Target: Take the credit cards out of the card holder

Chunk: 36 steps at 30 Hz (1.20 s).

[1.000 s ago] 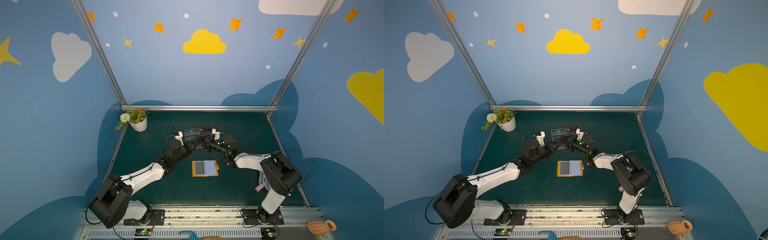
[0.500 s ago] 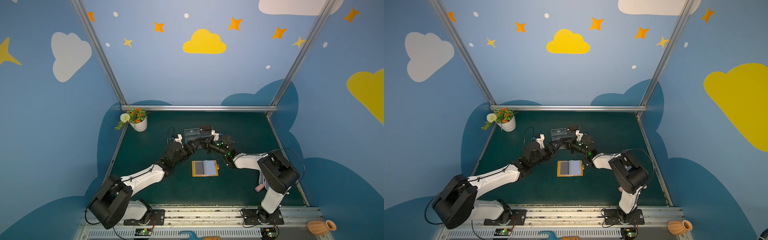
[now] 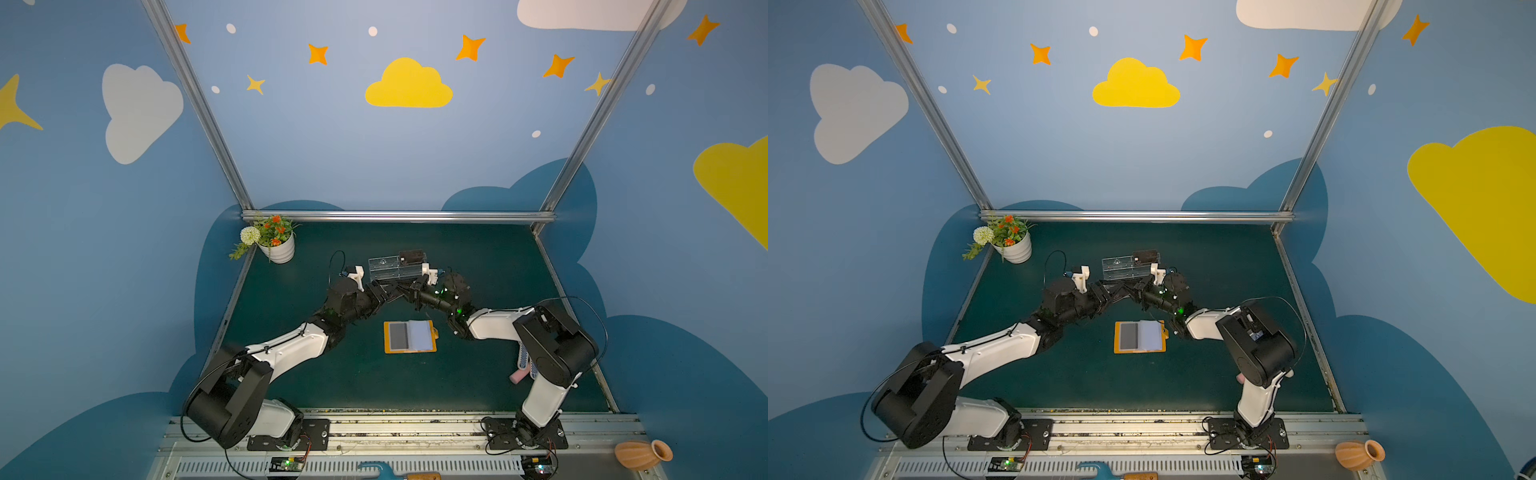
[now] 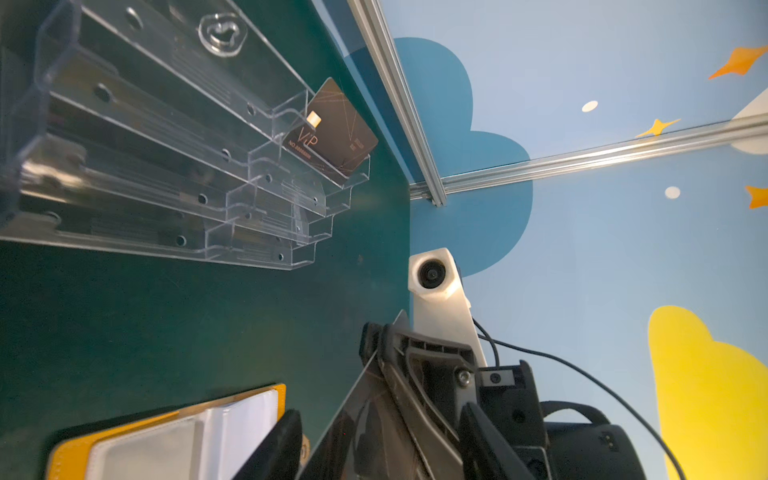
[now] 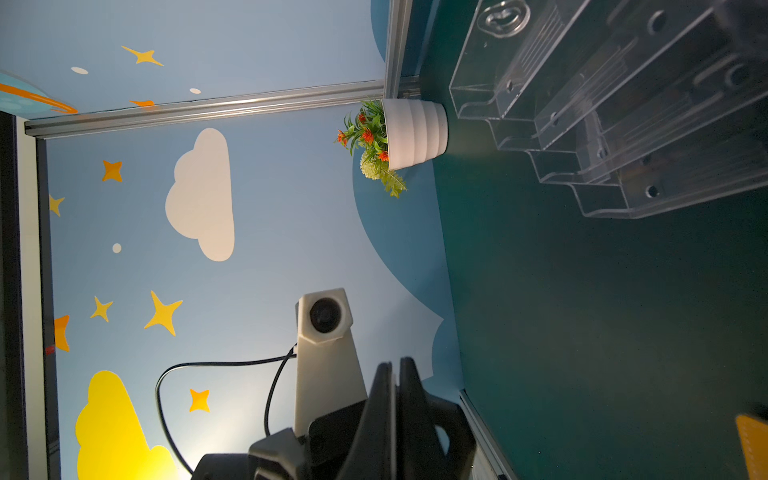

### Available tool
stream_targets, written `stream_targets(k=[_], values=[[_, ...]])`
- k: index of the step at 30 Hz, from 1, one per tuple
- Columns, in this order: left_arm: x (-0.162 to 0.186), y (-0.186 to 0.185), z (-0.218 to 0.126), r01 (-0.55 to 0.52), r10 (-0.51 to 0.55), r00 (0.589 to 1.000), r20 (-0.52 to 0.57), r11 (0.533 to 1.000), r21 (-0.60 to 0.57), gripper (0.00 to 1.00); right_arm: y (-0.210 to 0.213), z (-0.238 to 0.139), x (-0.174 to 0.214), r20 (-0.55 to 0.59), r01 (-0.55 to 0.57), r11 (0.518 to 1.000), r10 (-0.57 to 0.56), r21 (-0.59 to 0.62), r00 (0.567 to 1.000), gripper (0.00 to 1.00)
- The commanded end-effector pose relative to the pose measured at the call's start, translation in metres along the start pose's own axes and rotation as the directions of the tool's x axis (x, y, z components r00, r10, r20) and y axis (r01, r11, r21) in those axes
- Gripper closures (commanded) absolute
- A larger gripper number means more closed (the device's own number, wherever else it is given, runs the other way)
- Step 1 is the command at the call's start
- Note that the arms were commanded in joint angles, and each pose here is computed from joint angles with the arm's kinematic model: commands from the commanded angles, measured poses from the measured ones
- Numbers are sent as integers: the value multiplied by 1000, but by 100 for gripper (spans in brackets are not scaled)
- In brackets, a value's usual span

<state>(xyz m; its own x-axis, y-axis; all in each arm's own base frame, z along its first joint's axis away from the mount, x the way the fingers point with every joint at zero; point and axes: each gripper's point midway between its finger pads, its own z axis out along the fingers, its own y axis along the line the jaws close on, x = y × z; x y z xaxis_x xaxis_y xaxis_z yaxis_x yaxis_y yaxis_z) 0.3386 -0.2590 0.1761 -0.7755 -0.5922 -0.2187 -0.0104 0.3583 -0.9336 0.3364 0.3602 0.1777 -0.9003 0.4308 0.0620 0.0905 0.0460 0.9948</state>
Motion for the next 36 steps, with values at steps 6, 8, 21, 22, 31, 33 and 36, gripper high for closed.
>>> stream_targets(k=[6, 8, 21, 22, 31, 33, 36], values=[[0, -14, 1, -3, 6, 999, -34, 997, 81, 59, 6, -4, 5, -18, 38, 999, -38, -28, 999, 100], [-1, -11, 0, 0, 3, 1000, -30, 997, 76, 61, 7, -5, 6, -21, 37, 999, -38, -32, 999, 100], [-3, -3, -1, 5, -2, 999, -35, 998, 65, 83, 9, -3, 11, -44, 44, 998, -46, -44, 998, 100], [-3, -2, -1, 5, -3, 999, -36, 998, 64, 86, 9, -3, 11, -46, 45, 998, -47, -44, 998, 100], [-8, 2, -5, -14, 16, 1000, -26, 998, 61, 96, 15, -3, 15, -76, 76, 995, -80, -60, 994, 90], [-12, 0, -7, -22, 24, 1000, -16, 997, 67, 96, 16, -6, 14, -74, 88, 994, -92, -62, 993, 69], [-19, -6, -8, -26, 27, 1000, -10, 996, 90, 96, 18, -11, 10, -67, 106, 993, -109, -57, 992, 39]])
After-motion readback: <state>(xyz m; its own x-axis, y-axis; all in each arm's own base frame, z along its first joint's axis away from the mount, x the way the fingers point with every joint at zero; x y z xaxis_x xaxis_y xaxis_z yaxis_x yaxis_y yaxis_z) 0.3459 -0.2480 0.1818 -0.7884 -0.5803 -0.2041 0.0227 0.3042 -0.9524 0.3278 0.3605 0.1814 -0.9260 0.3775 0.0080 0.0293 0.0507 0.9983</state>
